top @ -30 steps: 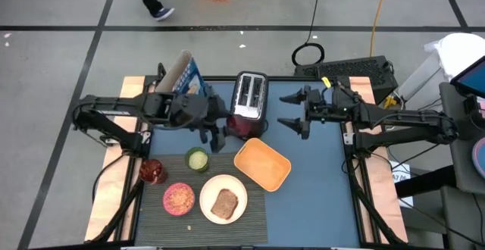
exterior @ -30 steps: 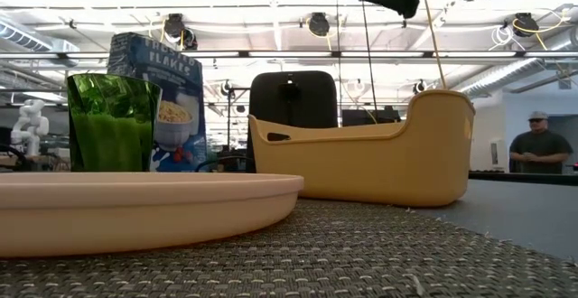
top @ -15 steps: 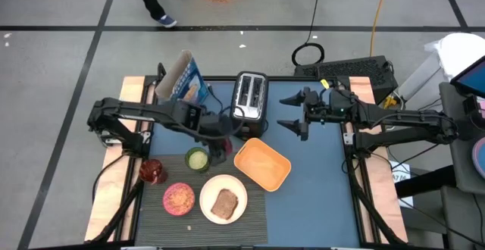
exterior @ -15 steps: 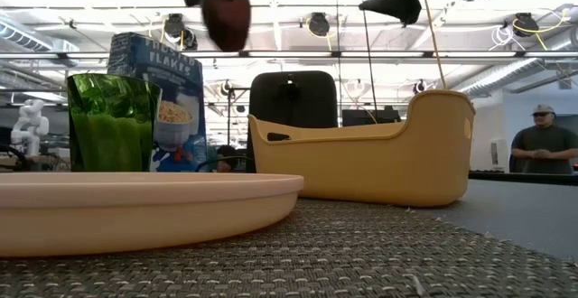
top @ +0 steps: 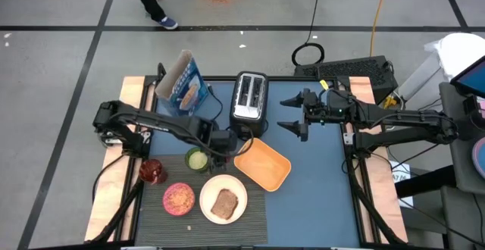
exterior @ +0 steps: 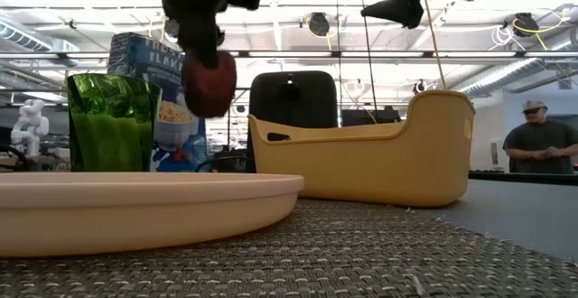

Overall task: Arrange a breakfast setting
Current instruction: Put the apple on the gray table mat to the top of the light orange plate

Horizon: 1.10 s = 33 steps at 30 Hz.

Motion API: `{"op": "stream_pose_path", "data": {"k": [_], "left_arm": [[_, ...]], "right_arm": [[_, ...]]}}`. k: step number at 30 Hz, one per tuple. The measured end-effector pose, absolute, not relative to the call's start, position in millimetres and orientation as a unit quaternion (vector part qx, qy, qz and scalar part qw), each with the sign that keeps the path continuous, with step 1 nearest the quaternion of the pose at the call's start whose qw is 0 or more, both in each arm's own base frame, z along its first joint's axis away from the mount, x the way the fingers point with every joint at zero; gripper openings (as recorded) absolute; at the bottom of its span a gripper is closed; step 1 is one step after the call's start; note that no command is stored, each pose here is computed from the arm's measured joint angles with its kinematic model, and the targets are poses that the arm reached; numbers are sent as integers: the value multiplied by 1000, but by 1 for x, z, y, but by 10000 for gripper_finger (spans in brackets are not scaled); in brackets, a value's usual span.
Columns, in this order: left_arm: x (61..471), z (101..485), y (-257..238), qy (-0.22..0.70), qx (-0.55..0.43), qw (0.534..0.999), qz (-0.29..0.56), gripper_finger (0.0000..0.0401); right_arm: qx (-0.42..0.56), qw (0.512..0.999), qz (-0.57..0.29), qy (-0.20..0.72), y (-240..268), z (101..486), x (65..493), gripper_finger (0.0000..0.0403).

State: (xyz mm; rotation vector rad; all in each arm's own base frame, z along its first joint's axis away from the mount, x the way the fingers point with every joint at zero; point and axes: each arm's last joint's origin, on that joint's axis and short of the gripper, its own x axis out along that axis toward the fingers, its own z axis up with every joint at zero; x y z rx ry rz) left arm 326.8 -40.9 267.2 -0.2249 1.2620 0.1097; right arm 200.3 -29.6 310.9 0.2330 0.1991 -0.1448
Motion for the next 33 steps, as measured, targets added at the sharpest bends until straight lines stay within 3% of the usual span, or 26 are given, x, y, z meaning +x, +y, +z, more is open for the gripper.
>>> {"op": "stream_pose_path", "data": {"k": [12, 33], "left_arm": [[319, 211, -40, 586, -116, 800, 60, 248], [313, 185, -39, 574, -127, 807, 64, 248]], "right_arm": [[116, 986, -72, 99, -30, 311, 200, 396], [116, 986, -72, 99, -30, 311, 200, 396]]}}
